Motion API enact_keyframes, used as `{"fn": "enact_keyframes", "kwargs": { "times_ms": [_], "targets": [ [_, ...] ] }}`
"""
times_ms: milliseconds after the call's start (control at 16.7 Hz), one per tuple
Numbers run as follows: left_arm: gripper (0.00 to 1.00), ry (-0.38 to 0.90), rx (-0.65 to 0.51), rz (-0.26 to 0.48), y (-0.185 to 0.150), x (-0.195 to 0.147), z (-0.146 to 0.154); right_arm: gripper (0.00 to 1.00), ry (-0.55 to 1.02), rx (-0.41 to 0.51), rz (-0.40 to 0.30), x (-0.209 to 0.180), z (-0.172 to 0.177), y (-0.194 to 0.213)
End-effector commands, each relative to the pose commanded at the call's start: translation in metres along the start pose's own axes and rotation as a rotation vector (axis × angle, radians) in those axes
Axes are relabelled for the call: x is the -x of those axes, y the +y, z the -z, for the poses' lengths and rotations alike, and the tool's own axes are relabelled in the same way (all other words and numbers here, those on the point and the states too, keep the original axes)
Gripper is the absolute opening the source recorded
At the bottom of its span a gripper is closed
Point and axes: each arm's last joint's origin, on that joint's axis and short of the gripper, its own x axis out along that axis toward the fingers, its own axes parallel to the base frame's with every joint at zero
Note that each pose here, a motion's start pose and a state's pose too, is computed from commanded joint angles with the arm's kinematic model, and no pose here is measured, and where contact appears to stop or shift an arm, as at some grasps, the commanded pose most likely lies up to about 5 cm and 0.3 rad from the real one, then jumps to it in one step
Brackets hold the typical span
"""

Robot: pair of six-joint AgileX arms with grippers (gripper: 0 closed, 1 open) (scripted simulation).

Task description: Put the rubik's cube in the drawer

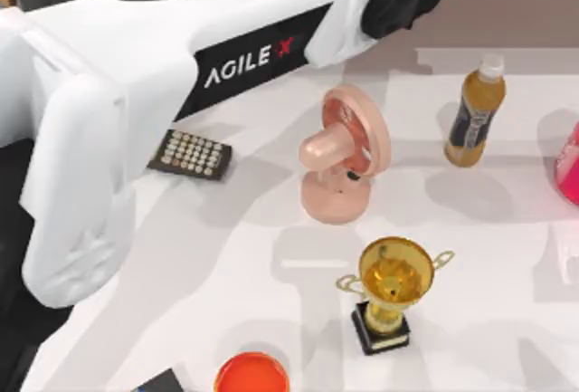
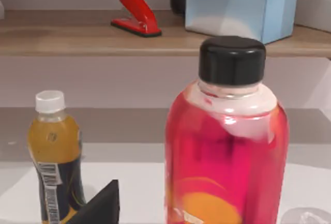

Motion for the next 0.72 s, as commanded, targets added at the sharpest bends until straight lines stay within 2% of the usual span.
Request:
{"fn": "enact_keyframes", "kwargs": {
  "times_ms": [180, 360, 540, 720],
  "targets": [
    [0.0, 0.112, -0.028, 0.083, 0.017, 0.023, -0.035, 1.0, 0.0, 0.0, 0.0, 0.0, 0.0, 0.0],
    [0.0, 0.226, -0.035, 0.138, 0.048, 0.048, -0.068, 1.0, 0.0, 0.0, 0.0, 0.0, 0.0, 0.0],
    [0.0, 0.339, -0.029, 0.154, 0.093, 0.072, -0.096, 1.0, 0.0, 0.0, 0.0, 0.0, 0.0, 0.0],
    [0.0, 0.457, -0.015, 0.134, 0.145, 0.091, -0.112, 1.0, 0.0, 0.0, 0.0, 0.0, 0.0, 0.0]
  ]
}}
